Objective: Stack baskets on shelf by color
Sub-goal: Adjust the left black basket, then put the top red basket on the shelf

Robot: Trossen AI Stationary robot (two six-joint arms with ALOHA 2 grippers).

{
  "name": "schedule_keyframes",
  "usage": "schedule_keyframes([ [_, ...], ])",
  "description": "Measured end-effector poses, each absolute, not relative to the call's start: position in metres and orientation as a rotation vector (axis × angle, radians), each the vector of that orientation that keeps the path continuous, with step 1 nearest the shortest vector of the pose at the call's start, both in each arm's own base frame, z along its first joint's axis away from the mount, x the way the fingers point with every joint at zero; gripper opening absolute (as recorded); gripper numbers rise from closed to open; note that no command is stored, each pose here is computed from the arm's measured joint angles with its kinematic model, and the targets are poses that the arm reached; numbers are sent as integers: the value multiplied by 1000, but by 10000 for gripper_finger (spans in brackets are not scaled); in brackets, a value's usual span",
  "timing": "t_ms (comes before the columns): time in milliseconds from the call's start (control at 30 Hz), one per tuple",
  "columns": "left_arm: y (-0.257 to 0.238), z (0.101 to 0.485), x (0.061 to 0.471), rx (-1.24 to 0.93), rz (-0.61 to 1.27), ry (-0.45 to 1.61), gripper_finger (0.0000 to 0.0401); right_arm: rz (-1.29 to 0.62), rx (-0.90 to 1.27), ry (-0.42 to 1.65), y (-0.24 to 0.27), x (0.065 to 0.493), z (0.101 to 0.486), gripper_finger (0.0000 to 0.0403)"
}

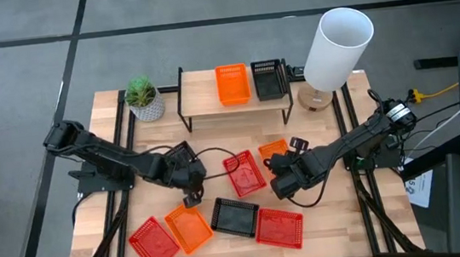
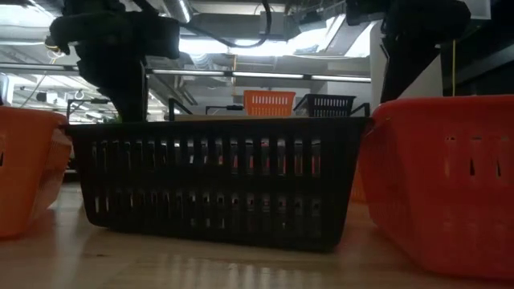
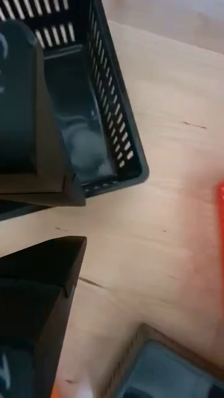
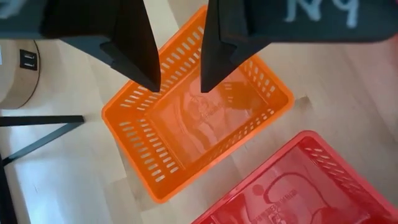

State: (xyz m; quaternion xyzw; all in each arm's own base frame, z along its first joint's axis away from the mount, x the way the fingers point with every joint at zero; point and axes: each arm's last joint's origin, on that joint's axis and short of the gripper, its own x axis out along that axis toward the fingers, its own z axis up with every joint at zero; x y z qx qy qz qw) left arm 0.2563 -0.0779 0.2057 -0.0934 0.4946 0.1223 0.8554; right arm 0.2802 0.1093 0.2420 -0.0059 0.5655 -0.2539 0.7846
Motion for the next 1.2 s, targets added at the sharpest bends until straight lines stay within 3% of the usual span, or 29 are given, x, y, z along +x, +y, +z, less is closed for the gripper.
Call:
schedule_keyframes([
  [267,-88,204,248,-240,288,1074,80,-497,-44,1217,111,283,242,115],
  [400,-90,203,244,-190,273,1104,80,-226,-141,1167,121,301,239,115],
  [533,-83,215,230,-79,380,1105,80,18,-225,1114,132,319,230,115],
  [833,-71,275,165,44,458,779,80,121,-191,1125,118,348,204,115],
  [1200,-55,257,115,43,482,515,80,130,-182,1209,116,357,180,115],
])
